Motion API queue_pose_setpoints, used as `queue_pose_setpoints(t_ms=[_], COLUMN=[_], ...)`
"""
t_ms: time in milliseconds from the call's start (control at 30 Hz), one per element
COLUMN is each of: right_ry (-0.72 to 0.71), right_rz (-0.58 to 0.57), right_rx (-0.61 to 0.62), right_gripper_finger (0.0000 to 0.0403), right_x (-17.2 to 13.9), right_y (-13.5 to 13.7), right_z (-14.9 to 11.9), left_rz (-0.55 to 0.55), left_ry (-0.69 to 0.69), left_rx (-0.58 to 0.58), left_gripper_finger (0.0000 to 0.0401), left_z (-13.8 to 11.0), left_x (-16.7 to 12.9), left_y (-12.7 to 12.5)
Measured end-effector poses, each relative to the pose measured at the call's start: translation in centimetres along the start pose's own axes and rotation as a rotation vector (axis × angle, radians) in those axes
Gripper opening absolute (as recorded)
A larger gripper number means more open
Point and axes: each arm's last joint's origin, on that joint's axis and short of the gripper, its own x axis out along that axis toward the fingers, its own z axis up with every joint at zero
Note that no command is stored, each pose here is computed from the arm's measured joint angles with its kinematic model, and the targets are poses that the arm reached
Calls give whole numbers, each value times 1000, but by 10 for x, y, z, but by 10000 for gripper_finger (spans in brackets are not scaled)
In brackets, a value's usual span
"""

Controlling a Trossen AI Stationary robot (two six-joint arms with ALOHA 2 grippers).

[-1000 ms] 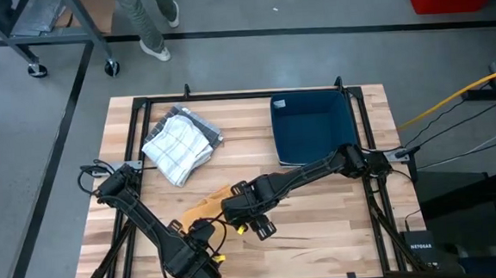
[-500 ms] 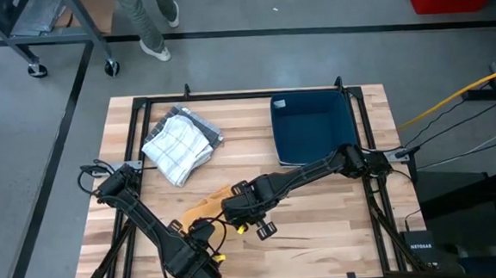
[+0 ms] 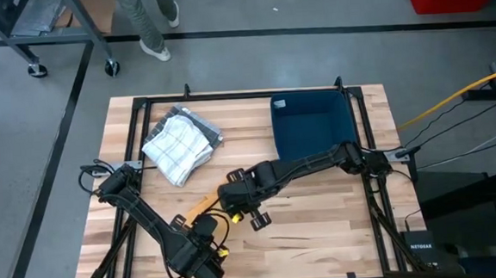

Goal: Fold towel
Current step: Fold the yellow towel

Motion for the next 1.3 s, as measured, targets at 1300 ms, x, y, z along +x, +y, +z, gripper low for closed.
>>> queue_pose_setpoints(t_ms=[1300], right_ry=[-60], right_rz=[90], right_rx=[242], right_gripper_finger=[2], right_x=[11], right_y=[-113], right_z=[-30], left_rz=[230], left_ry=[-40], left_rx=[-182], left_gripper_finger=[0], left_z=[29], left_x=[58], left_y=[24])
